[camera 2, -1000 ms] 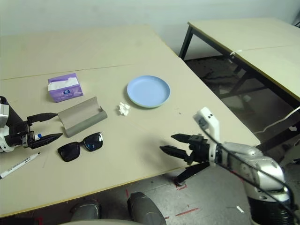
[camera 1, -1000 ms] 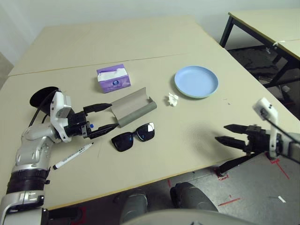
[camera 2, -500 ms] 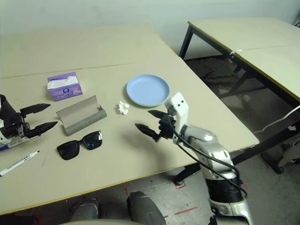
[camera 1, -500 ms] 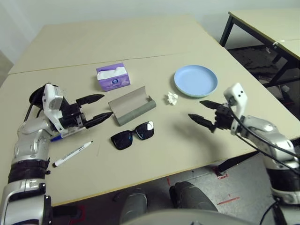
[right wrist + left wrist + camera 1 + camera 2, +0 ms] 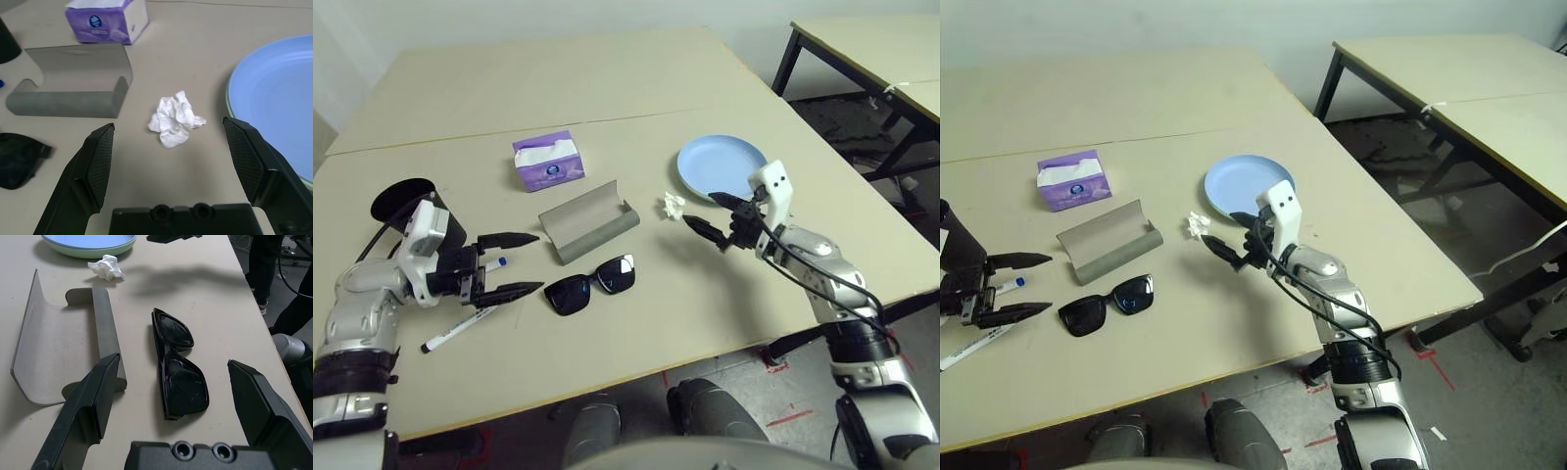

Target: Organize and tidy the items on the table.

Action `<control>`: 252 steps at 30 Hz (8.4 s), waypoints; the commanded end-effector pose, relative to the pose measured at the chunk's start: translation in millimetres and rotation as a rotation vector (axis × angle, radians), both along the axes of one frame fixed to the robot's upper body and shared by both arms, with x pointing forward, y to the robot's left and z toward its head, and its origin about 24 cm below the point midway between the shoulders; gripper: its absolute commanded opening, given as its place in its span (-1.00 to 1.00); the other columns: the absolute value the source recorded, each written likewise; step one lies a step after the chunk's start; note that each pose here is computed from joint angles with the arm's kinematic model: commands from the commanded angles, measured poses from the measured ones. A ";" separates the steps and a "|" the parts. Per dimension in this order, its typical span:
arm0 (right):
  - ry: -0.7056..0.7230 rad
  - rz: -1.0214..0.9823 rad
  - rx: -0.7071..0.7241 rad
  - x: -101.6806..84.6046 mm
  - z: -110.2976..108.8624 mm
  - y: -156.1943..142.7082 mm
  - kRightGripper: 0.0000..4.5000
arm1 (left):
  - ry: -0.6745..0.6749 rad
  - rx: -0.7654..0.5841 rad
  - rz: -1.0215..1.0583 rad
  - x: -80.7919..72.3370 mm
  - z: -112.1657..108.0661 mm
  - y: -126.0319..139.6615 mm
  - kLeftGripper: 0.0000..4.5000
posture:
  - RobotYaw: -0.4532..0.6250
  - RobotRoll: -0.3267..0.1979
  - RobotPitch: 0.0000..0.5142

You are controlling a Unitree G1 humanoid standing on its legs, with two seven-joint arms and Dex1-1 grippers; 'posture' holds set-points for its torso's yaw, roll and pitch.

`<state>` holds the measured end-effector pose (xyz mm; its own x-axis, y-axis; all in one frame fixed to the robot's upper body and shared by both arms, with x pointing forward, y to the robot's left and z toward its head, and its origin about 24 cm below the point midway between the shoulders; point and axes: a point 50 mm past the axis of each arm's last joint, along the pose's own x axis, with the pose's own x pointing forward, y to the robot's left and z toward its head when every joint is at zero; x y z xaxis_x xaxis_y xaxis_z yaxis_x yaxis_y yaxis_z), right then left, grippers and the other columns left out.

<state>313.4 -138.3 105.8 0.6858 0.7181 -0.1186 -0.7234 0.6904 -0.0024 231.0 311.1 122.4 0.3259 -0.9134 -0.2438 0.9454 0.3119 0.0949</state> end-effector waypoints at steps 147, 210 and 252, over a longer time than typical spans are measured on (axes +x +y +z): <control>0.186 -0.007 0.020 48.1 -39.7 46.9 0.99 | -0.158 -0.047 0.062 11.4 28.0 -21.3 1.00 | -0.22 0.25 -0.80; -0.030 0.045 -0.346 -1.7 139.1 -8.1 0.97 | -0.111 -0.042 0.054 13.1 17.2 -19.8 1.00 | -0.38 0.25 -0.75; -0.015 0.925 -0.936 -34.7 64.7 235.8 0.97 | -0.060 0.109 0.156 -55.2 17.4 41.6 1.00 | -0.13 0.25 -0.73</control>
<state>278.4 96.9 173.1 -0.0017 0.5644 -0.8255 -0.9192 -0.3260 -0.2209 177.9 349.7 137.2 0.4721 -0.8295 -0.2982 0.8813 0.4373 0.1788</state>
